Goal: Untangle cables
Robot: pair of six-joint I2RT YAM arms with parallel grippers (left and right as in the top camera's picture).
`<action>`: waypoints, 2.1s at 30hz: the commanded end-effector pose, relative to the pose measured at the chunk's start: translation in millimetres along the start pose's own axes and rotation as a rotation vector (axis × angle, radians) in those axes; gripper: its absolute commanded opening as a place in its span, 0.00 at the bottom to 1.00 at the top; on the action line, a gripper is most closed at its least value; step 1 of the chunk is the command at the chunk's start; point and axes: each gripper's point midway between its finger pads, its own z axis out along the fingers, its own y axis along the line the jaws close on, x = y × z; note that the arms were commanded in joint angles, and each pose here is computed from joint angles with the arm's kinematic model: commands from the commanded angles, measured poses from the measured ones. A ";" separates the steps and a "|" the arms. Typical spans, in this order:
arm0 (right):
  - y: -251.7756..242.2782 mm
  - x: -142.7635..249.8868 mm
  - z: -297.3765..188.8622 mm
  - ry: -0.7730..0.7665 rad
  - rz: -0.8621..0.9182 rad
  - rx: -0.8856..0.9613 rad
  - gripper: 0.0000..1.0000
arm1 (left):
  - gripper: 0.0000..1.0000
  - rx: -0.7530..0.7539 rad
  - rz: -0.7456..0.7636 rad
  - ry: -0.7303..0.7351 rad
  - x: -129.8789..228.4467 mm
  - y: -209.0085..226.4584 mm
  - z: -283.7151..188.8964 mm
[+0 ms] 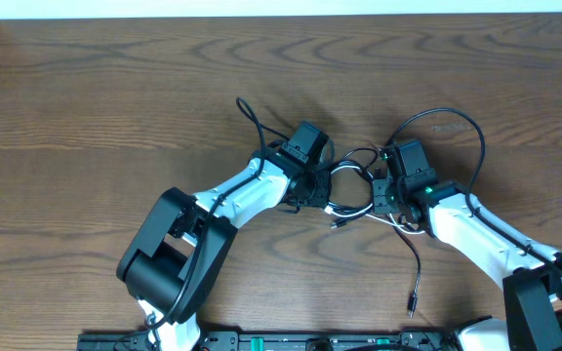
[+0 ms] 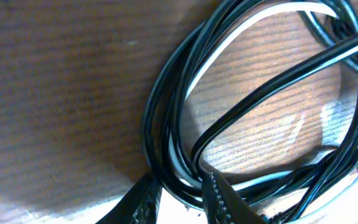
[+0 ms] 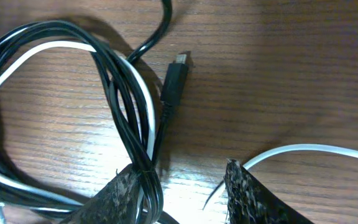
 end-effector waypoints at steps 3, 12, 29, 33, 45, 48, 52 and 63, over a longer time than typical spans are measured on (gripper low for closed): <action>-14.8 -0.8 -0.7 -0.021 -0.052 0.089 0.41 | 0.28 -0.182 -0.041 0.092 31.3 45.3 16.1; -27.0 14.3 15.0 0.017 -0.060 0.147 0.41 | 0.28 -0.244 0.001 0.114 37.3 57.4 12.9; -52.6 29.1 36.7 0.084 -0.079 0.293 0.35 | 0.32 -0.485 0.078 0.164 45.6 95.2 -15.3; -34.7 12.4 25.3 0.030 -0.063 0.200 0.31 | 0.35 -0.451 0.081 0.120 29.8 76.0 -39.0; -0.8 -33.3 -36.2 -0.167 -0.024 -0.025 0.45 | 0.45 -0.084 0.112 -0.035 -4.2 -4.8 -61.7; -6.0 -36.0 -49.6 -0.189 -0.010 -0.022 0.45 | 0.44 -0.062 0.111 -0.022 -3.6 -7.8 -55.9; -9.4 -25.2 -47.2 -0.143 -0.008 -0.012 0.45 | 0.44 -0.053 0.110 -0.010 -3.3 -8.0 -48.7; -20.0 3.4 -1.9 0.009 -0.013 0.049 0.40 | 0.44 -0.058 0.119 0.010 0.6 -8.8 -36.4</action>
